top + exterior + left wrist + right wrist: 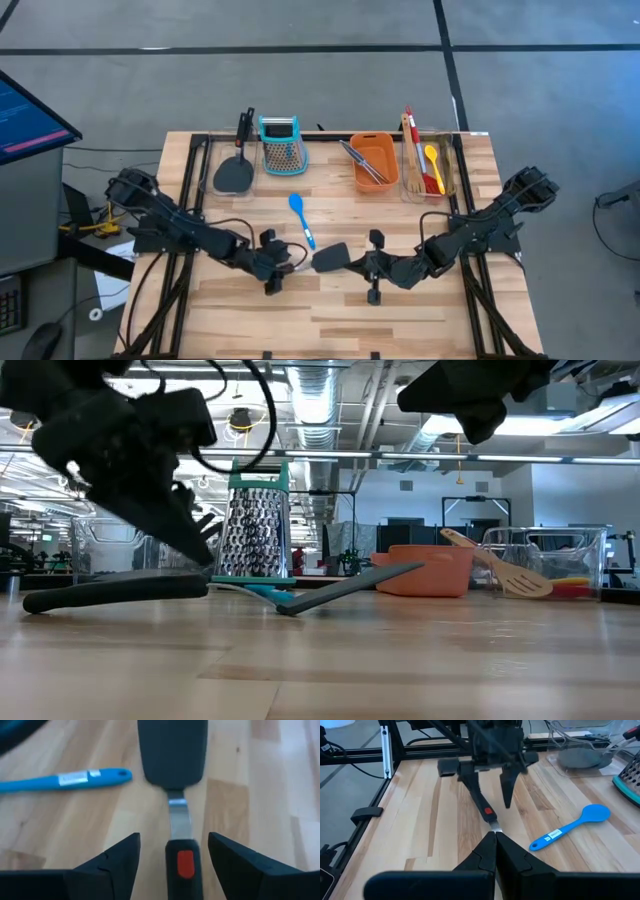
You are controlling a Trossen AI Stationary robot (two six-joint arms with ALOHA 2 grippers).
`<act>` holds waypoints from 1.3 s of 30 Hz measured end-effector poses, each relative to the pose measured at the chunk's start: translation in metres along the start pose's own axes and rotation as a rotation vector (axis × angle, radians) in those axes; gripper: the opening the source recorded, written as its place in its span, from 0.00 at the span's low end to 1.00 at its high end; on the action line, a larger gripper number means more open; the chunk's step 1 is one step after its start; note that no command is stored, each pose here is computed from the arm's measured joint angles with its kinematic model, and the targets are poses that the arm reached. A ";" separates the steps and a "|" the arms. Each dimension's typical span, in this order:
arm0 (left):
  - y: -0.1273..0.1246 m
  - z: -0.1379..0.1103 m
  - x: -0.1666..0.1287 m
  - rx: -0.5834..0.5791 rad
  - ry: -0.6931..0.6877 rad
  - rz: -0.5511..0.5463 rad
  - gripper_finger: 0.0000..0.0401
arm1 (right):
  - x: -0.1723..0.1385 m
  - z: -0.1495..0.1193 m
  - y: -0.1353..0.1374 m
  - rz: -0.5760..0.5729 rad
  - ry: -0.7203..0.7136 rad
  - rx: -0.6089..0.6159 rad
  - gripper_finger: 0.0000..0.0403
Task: Pick & Place Kitchen Items
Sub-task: Put the black spatula into the left transparent bin
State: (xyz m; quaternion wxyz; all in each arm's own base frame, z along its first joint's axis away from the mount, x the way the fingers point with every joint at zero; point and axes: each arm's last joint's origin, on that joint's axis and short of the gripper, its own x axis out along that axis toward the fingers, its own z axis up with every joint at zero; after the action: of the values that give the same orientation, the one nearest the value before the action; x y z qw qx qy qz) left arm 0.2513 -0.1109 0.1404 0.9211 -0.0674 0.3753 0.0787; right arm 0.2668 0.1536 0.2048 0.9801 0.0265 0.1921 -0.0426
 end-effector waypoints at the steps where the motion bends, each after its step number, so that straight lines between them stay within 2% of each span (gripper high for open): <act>1: -0.001 -0.002 0.003 0.002 0.015 -0.010 0.56 | 0.000 0.000 0.000 0.000 0.000 0.000 0.00; 5: -0.005 -0.008 0.011 0.005 0.068 -0.085 0.59 | 0.000 -0.001 0.000 -0.002 0.005 -0.003 0.00; 12: -0.004 -0.019 0.027 -0.046 0.116 -0.046 0.61 | 0.000 -0.002 -0.001 -0.006 0.017 -0.012 0.00; 16: -0.004 -0.021 0.030 -0.051 0.118 -0.038 0.59 | 0.000 -0.002 -0.001 -0.005 0.017 -0.012 0.00; 20: -0.004 -0.019 0.028 -0.057 0.105 -0.029 0.51 | 0.000 -0.002 -0.001 -0.006 0.017 -0.012 0.00; 27: -0.003 -0.019 0.028 -0.079 0.100 -0.017 0.27 | 0.000 -0.002 0.000 -0.005 0.017 -0.012 0.00; 30: -0.004 -0.019 0.028 -0.079 0.093 -0.017 0.19 | 0.000 -0.002 0.000 -0.005 0.017 -0.012 0.00; 36: -0.007 -0.014 0.023 -0.079 0.064 -0.063 0.17 | 0.000 -0.002 0.000 -0.005 0.016 -0.012 0.00; 39: -0.009 0.002 0.008 -0.063 -0.018 -0.108 0.17 | 0.000 -0.002 0.000 -0.005 0.016 -0.012 0.00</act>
State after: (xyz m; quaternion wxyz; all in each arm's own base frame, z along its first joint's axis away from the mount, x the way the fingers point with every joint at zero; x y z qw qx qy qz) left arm 0.2603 -0.1188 0.1373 0.9248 -0.1157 0.3601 0.0412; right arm 0.2659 0.1533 0.2031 0.9785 0.0204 0.2004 -0.0435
